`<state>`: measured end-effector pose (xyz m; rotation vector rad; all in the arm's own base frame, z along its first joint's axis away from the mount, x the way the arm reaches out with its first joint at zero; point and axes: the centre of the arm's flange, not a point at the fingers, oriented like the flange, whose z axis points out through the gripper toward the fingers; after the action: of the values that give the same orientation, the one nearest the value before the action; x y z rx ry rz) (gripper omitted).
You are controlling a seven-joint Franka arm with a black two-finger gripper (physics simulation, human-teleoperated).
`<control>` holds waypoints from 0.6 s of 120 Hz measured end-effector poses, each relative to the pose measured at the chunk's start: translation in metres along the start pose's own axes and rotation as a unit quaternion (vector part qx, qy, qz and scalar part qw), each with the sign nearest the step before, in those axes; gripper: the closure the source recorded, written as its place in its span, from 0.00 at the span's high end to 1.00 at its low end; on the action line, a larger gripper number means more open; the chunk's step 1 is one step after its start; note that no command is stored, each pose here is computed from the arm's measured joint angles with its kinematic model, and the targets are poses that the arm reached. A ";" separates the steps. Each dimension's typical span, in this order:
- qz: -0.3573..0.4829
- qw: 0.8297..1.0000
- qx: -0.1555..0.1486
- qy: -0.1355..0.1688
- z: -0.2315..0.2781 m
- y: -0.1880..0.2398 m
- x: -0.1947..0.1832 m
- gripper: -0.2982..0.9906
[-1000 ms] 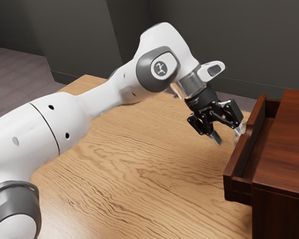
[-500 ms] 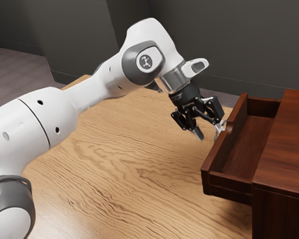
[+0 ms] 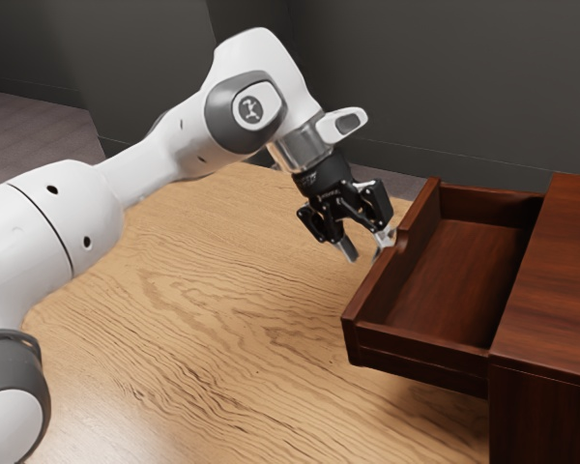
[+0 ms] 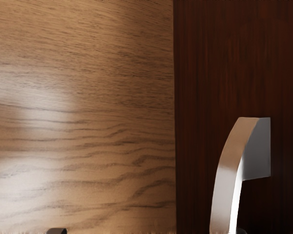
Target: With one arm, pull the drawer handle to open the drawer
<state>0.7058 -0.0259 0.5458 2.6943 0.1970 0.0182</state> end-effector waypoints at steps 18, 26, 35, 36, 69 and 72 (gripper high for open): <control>0.003 1.000 0.006 0.000 -0.007 -0.007 -0.002 0.54; 0.004 1.000 0.008 -0.002 -0.009 -0.011 -0.002 0.54; 0.004 1.000 0.010 -0.003 -0.012 -0.015 -0.003 0.54; 0.004 1.000 0.010 -0.003 -0.013 -0.015 -0.003 0.54; 0.006 1.000 0.015 -0.008 -0.020 -0.025 -0.005 0.55; 0.007 1.000 0.015 -0.009 -0.020 -0.025 -0.005 0.56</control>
<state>0.6964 0.0041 0.5532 2.7254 0.1749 -0.0047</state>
